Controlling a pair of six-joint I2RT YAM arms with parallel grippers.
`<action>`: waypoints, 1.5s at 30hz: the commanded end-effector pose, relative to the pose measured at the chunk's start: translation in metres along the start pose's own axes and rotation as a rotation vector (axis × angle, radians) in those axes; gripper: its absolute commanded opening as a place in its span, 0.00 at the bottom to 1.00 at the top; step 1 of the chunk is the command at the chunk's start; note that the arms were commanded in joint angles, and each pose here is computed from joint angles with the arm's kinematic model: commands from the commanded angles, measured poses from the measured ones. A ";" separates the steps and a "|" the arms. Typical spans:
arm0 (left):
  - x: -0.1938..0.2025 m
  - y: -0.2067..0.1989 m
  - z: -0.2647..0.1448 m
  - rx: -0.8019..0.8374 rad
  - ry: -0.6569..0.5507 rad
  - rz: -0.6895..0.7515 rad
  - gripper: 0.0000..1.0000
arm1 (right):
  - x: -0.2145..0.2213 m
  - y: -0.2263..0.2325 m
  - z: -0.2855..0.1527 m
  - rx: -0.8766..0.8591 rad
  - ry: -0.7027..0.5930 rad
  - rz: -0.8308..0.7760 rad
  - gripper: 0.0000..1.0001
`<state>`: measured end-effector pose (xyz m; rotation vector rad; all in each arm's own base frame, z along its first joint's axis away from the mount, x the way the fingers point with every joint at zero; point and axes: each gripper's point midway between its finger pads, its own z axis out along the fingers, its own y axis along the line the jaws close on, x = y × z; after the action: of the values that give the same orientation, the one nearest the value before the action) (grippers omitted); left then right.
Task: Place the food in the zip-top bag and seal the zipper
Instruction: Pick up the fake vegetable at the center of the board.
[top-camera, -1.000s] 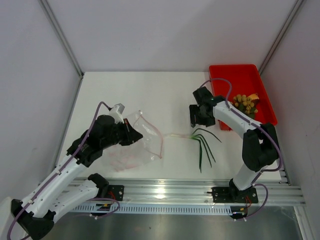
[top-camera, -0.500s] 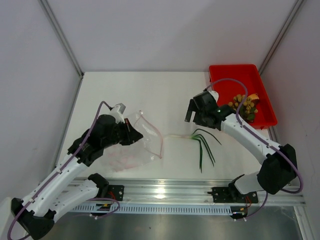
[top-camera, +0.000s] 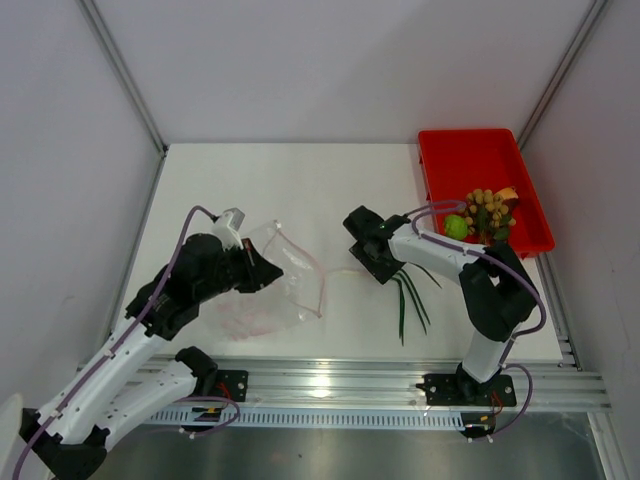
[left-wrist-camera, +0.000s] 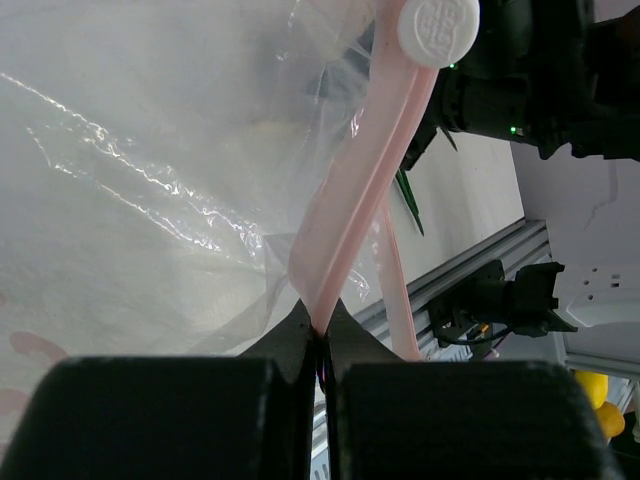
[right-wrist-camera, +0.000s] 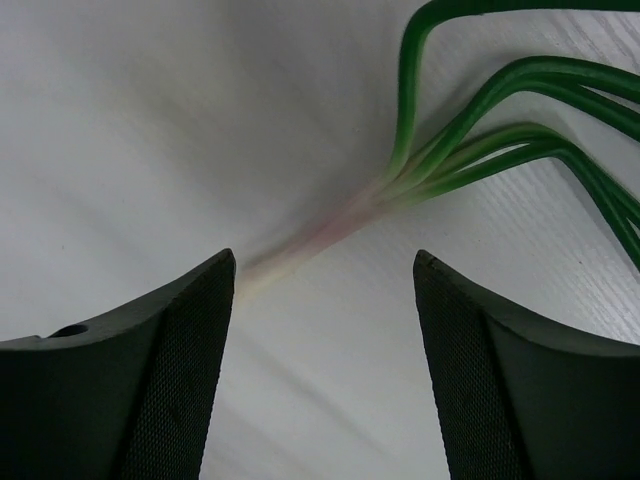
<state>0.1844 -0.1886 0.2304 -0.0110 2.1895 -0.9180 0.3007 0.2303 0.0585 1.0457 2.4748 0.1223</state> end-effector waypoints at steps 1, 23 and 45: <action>-0.008 -0.012 -0.011 0.044 -0.026 0.039 0.00 | -0.015 -0.008 0.009 0.065 -0.092 0.181 0.73; 0.001 0.001 0.002 0.011 0.000 0.043 0.01 | 0.014 -0.022 0.056 0.062 0.016 0.063 0.00; -0.009 -0.014 0.022 -0.002 0.133 0.139 0.01 | 0.033 -0.016 -0.192 -0.898 0.100 -1.033 0.00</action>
<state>0.2015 -0.2013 0.2149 0.1143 2.3166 -0.8196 0.2365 0.2360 0.2038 -0.2156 2.2873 0.6064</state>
